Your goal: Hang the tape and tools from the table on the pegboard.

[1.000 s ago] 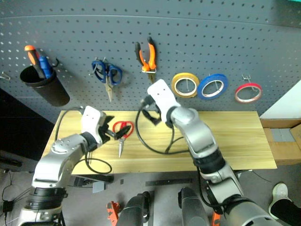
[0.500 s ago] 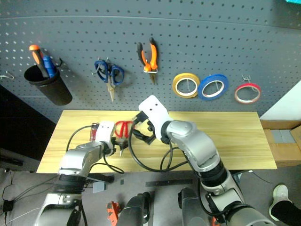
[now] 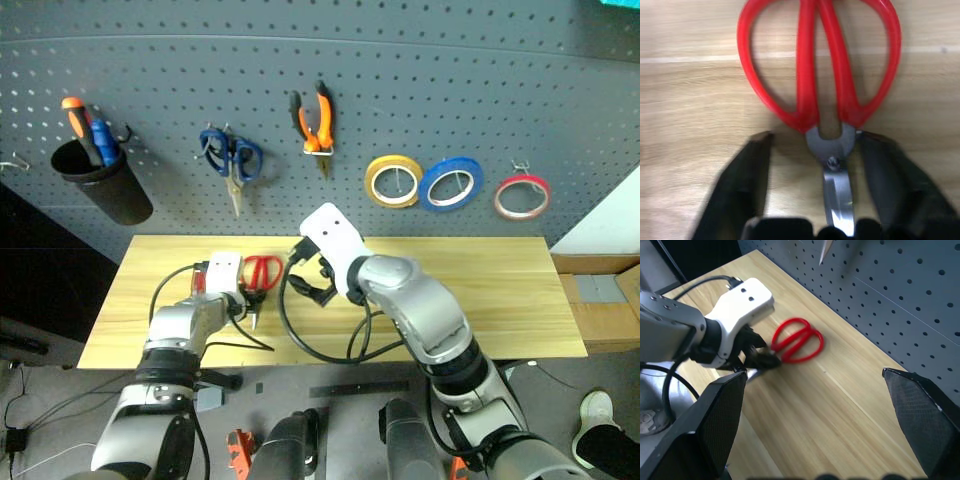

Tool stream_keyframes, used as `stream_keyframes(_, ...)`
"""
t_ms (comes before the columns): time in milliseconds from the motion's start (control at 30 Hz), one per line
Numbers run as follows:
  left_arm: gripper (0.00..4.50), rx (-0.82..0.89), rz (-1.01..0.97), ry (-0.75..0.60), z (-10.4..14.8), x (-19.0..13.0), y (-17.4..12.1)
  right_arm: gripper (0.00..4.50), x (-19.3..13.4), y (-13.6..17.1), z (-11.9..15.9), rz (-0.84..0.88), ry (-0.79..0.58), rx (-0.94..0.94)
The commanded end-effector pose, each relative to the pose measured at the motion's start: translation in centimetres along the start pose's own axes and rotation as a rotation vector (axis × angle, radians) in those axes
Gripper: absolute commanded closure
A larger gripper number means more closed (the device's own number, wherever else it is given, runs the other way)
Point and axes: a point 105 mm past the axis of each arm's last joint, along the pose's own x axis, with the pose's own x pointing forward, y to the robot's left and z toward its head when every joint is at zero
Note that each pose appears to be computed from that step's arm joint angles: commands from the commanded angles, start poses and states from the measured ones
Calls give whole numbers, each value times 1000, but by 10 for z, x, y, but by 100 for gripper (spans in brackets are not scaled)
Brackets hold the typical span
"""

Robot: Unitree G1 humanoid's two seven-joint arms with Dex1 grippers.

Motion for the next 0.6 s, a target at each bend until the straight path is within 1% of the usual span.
stream_keyframes(33, 333, 22, -3, 6, -10, 2, 2, 0, -6, 5, 17, 13, -63, -44)
stream_keyframes(67, 343, 27, -10, -4, -10, 1, 2, 0, -6, 4, 17, 11, -62, -49)
stream_keyframes(133, 343, 36, -17, -25, -9, 0, 2, 0, -7, 3, 17, 8, -61, -57)
stream_keyframes(267, 343, 118, -51, -143, -6, -15, -4, 0, -12, 0, 19, 1, -67, -71)
stream_keyframes(367, 343, 214, -86, -245, -6, -35, -11, 0, -21, -5, 22, -4, -86, -98)
stream_keyframes(400, 343, 222, -99, -281, -6, -43, -13, 0, -26, -7, 24, -10, -96, -115)
stream_keyframes(500, 343, 297, -101, -413, -6, -71, -15, 0, -41, -14, 28, -26, -129, -176)
stream_keyframes(567, 343, 349, -100, -478, -4, -85, -16, 0, -47, -15, 30, -23, -147, -206)
stream_keyframes(600, 343, 370, -91, -523, -1, -93, -15, 0, -53, -15, 35, -23, -199, -244)
